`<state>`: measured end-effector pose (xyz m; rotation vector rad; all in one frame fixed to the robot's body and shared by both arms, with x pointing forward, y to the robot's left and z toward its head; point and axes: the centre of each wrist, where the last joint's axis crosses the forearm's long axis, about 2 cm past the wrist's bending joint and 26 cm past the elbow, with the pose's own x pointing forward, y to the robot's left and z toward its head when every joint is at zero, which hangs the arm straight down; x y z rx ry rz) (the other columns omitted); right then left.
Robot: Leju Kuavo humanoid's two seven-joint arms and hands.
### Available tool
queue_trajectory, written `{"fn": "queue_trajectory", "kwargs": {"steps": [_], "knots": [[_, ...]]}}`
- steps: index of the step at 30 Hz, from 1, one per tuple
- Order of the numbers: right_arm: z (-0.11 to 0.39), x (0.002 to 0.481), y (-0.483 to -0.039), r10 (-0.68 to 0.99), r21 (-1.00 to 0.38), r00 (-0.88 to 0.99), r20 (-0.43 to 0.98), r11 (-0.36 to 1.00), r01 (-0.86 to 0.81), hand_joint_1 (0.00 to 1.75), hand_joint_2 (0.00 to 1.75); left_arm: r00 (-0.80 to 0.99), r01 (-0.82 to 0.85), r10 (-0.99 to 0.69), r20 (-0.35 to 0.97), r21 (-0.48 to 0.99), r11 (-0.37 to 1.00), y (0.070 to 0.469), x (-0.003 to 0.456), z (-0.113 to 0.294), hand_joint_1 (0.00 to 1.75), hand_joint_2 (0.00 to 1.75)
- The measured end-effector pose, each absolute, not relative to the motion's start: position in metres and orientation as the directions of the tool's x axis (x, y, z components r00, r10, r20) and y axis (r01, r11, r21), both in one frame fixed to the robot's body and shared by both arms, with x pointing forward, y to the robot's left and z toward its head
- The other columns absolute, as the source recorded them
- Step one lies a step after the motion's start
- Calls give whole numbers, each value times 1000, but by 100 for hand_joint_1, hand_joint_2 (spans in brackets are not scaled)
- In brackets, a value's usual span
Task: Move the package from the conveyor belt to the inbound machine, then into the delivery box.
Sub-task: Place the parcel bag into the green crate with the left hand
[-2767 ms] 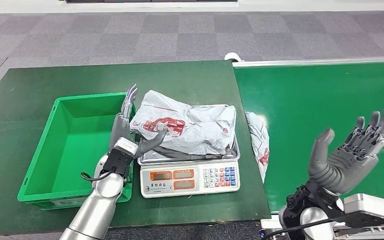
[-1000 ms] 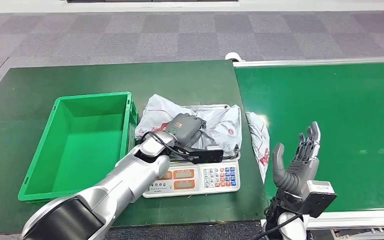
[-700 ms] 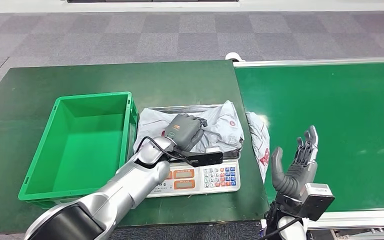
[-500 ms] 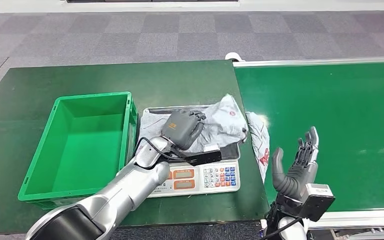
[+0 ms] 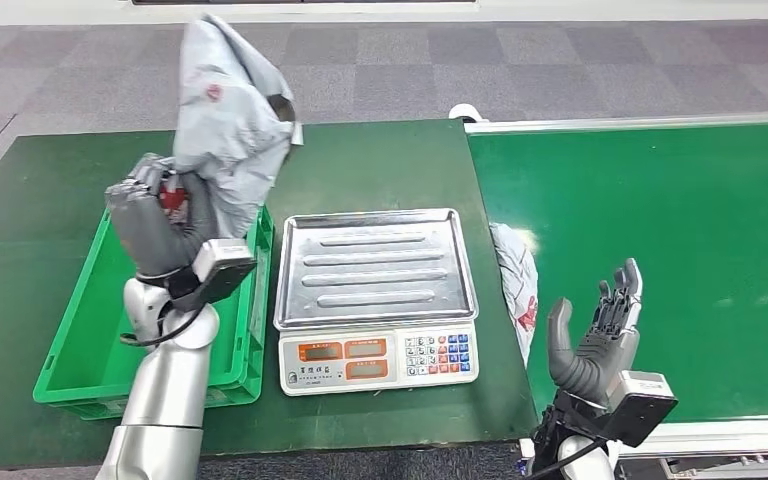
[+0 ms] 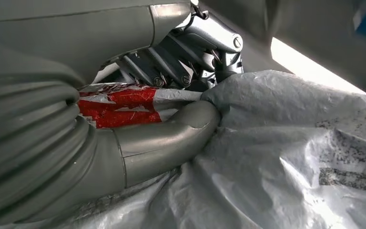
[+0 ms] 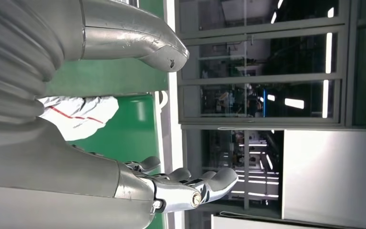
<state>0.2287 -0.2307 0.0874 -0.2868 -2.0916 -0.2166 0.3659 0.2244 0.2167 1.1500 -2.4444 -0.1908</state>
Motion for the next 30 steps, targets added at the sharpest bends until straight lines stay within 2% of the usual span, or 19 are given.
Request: {"fn": "queue_trajectory", "kwargs": {"steps": [3,10,14,18,20,25,30], "knots": [[88,229,-233,119,37,-500,858,955,293,0,175,-526,-758,-800,289,266,595,245,358,225,175,175],[93,229,-240,145,38,-510,848,943,330,0,175,-403,-826,-883,243,320,465,280,346,217,175,175],[96,226,-245,162,40,-513,843,932,360,0,175,-272,-817,-940,207,467,339,295,349,201,175,175],[98,221,-251,185,31,-516,836,924,382,0,175,2,-644,-927,375,709,286,302,356,166,175,175],[98,218,-253,190,25,-515,836,924,381,0,175,92,-532,-918,387,798,283,301,352,151,175,175],[99,218,-255,195,17,-514,835,925,379,0,175,88,-339,-943,322,899,276,287,339,129,175,175],[99,218,-255,195,17,-509,838,925,381,0,175,58,-256,-954,294,928,270,281,335,122,175,175]]}}
